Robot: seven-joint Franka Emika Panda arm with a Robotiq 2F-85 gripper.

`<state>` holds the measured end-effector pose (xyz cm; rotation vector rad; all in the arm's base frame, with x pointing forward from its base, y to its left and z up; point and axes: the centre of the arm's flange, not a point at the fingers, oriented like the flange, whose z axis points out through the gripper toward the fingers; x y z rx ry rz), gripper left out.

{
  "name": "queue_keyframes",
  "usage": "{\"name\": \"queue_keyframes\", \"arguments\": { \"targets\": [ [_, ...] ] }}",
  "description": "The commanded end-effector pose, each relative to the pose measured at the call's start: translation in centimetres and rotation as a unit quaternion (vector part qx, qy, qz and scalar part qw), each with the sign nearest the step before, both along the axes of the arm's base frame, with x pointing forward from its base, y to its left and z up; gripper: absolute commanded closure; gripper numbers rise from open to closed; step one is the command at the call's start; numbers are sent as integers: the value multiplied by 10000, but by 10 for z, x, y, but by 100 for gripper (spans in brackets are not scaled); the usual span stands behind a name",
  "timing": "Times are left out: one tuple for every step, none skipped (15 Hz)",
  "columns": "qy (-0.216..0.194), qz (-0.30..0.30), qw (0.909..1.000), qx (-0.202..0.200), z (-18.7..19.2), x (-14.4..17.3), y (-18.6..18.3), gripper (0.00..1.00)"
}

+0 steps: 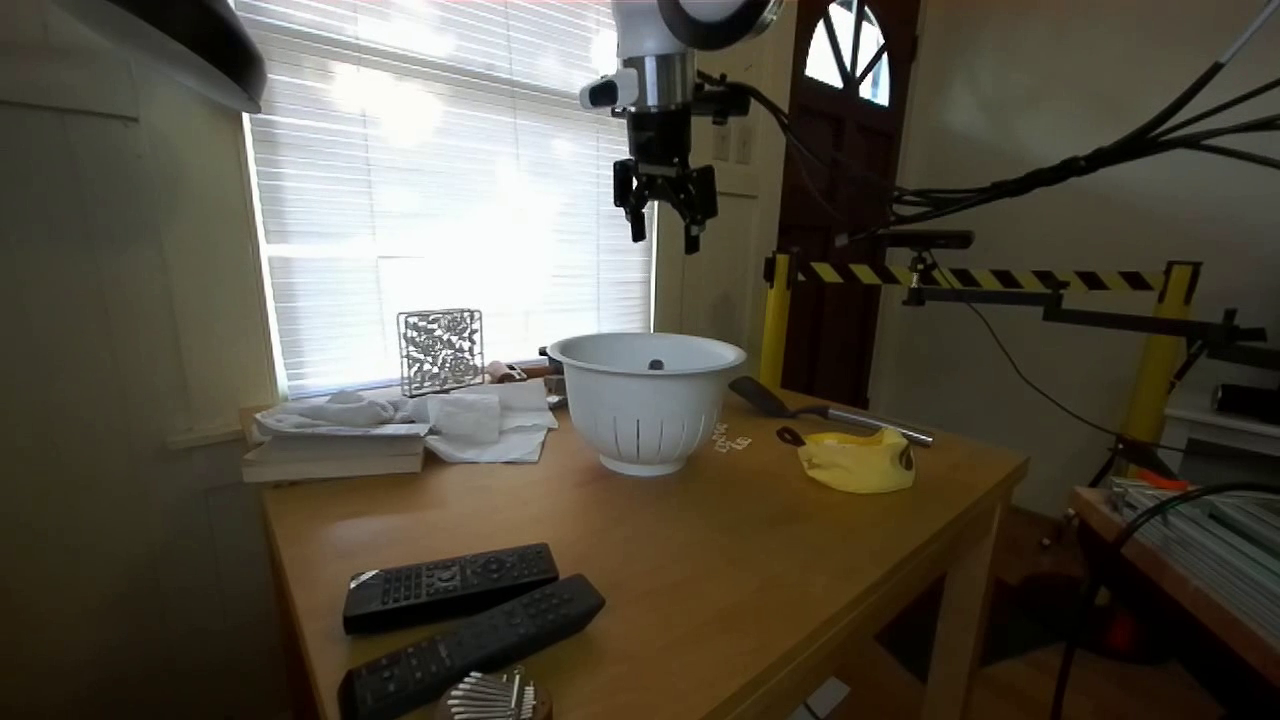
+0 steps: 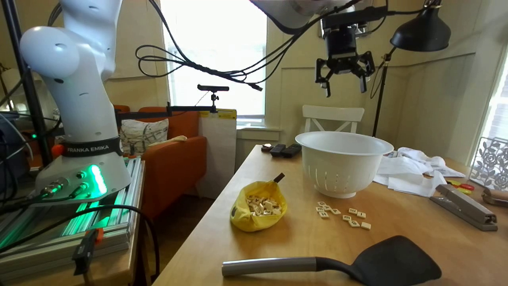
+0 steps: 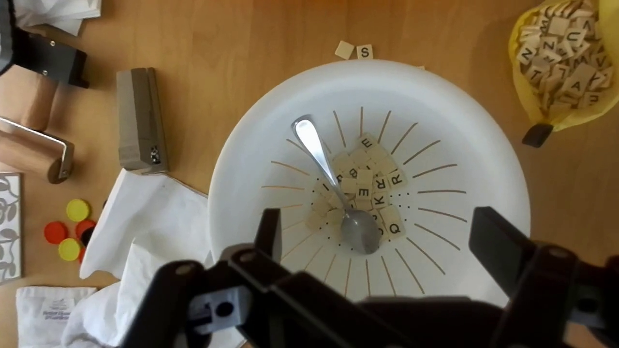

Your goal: Use the silver spoon to stir the contents in the white bowl.

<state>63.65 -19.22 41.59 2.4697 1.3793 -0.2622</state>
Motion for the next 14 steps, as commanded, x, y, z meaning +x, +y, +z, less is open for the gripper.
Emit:
{"name": "queue_keyframes", "arguments": {
  "targets": [
    [67,420,9990,-134,-29,-12,-15,0],
    [119,526,9985,-122,-37,-15,-20,0],
    [169,636,9978,-118,-45,-17,-24,0],
    [206,684,9974,-101,-54,-20,-29,0],
    [372,675,9969,-150,-64,-21,-33,0],
    [244,477,9986,-9,-49,-14,-25,0],
    [301,465,9985,1,-56,-16,-27,0],
    [308,460,9985,4,-57,-17,-28,0],
    [298,469,9985,3,-56,-16,-27,0],
    [287,479,9984,1,-55,-15,-25,0],
    [280,484,9984,0,-54,-15,-25,0],
    [279,484,9984,0,-54,-15,-25,0],
    [448,580,9973,4,-63,-17,-24,0],
    [546,636,9965,-17,-71,-23,-24,0]
  ]
}}
